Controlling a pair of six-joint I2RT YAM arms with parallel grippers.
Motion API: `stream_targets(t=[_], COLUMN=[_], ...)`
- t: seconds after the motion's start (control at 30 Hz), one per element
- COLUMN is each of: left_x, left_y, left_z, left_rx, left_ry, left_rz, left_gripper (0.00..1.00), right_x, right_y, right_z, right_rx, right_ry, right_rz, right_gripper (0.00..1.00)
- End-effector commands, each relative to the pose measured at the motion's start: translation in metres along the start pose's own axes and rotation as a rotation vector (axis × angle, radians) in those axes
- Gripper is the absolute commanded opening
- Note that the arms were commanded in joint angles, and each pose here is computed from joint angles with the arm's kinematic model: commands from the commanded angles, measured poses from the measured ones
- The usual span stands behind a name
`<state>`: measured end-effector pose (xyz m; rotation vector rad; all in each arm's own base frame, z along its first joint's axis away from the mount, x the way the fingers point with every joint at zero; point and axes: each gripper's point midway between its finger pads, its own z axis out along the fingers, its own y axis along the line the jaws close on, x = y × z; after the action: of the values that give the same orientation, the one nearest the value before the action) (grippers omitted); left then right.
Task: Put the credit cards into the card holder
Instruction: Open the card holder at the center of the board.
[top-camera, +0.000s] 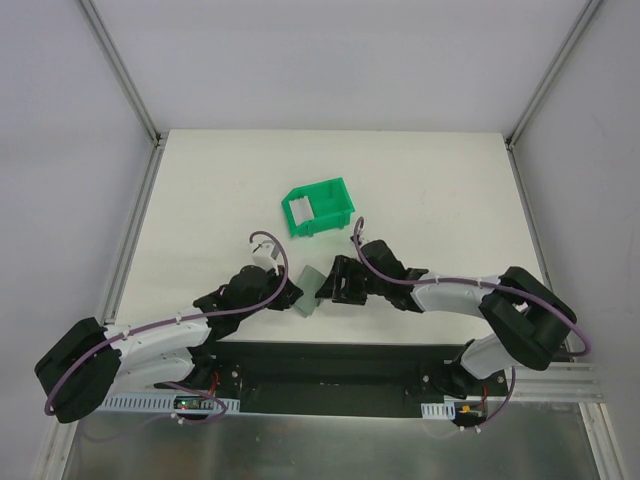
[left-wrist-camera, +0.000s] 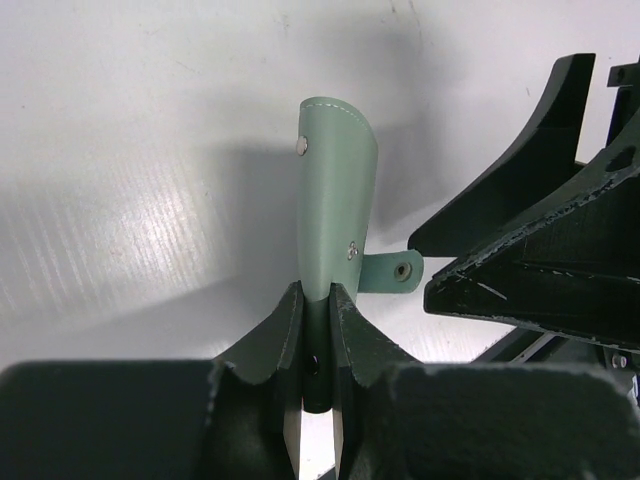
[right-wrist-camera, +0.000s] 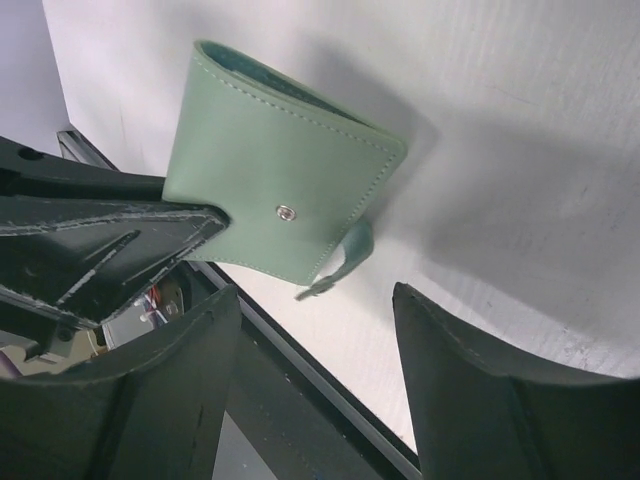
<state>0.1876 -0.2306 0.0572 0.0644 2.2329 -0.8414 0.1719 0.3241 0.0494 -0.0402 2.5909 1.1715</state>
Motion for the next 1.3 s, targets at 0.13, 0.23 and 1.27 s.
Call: stream_targets(t=[0.13, 0.23, 1.27], left_x=[-0.023, -0.023, -0.037], left_y=[-0.028, -0.025, -0.004], left_z=[0.000, 0.000, -0.011], left_rx=[0.066, 0.050, -0.083], left_ry=[-0.055, -0.058, -0.091], left_rz=[0.059, 0.061, 0.136], left_gripper=[0.00, 0.00, 0.66], right_x=[-0.018, -0.015, -0.015], right_y=[0.018, 0.013, 0.024], right_z=[0.009, 0.012, -0.028], right_rx=[-0.010, 0.005, -0.027], right_ry=[-0.017, 0.000, -0.043], right_rz=[0.000, 0.025, -0.165], right_gripper=[0.65, 0.59, 0.00])
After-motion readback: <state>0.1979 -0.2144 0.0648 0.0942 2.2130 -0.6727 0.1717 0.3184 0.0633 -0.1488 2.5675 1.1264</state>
